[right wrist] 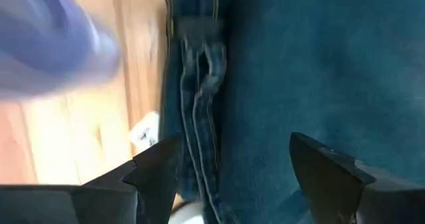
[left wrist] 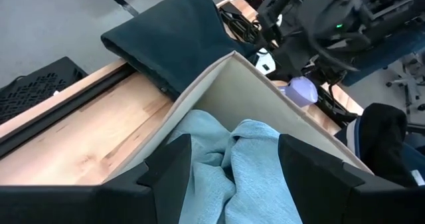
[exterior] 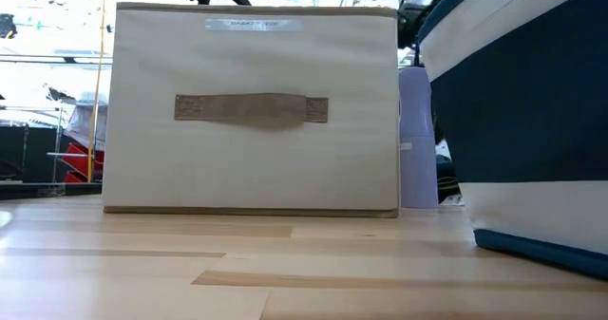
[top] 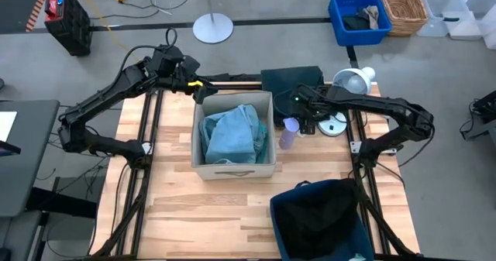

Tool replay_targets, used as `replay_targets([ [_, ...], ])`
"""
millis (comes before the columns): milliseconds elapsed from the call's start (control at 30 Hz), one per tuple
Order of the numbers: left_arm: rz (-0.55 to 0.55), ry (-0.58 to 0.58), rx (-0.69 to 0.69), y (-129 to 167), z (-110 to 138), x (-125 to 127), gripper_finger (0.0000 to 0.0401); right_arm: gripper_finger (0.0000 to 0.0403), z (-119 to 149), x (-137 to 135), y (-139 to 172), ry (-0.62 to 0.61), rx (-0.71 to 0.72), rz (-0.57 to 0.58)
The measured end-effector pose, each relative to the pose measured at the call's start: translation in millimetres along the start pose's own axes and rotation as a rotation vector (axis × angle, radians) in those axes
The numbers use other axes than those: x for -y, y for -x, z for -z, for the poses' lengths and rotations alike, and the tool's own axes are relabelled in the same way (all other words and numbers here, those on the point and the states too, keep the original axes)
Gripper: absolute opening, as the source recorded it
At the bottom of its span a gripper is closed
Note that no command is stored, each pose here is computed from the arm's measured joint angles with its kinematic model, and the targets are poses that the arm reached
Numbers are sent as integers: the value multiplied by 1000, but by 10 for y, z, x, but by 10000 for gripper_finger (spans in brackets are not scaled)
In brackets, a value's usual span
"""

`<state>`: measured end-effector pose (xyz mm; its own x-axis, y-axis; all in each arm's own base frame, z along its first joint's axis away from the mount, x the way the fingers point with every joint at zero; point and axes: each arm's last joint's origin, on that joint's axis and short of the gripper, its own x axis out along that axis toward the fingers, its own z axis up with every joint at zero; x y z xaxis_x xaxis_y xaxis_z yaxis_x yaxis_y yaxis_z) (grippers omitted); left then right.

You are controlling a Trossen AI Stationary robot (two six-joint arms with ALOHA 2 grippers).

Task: Sort clothes
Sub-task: Put the black pants into the blue laundry bin

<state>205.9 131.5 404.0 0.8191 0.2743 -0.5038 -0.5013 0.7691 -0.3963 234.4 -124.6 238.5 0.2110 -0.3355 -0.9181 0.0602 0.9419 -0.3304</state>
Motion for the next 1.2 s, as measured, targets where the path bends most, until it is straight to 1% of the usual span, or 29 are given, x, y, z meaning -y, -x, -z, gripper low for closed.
replay_targets([
  [167, -1, 14, 0, 0, 1, -1, 219, 291, -41, -8, -116, 65, -15, -22],
  [267, -3, 20, 0, 1, 0, -1, 219, 291, -53, -7, -159, 74, -19, -34],
  [400, -6, 24, 0, 0, 1, -2, 219, 291, -37, 26, -174, 58, -23, -32],
  [500, -12, 24, 3, 0, 0, -3, 219, 291, -23, 57, -184, 43, -14, -44],
  [600, -12, 24, 3, 0, 0, -4, 219, 291, -14, 76, -200, 20, 8, -83],
  [667, -12, 24, 3, 0, 0, -4, 219, 291, -32, 77, -202, 7, 23, -75],
  [967, -16, 24, 4, 0, 0, -5, 219, 291, -156, -62, -176, 11, 84, -79],
  [1200, -16, 24, 4, 0, 0, -5, 219, 291, -163, -66, -11, -32, 157, -46],
])
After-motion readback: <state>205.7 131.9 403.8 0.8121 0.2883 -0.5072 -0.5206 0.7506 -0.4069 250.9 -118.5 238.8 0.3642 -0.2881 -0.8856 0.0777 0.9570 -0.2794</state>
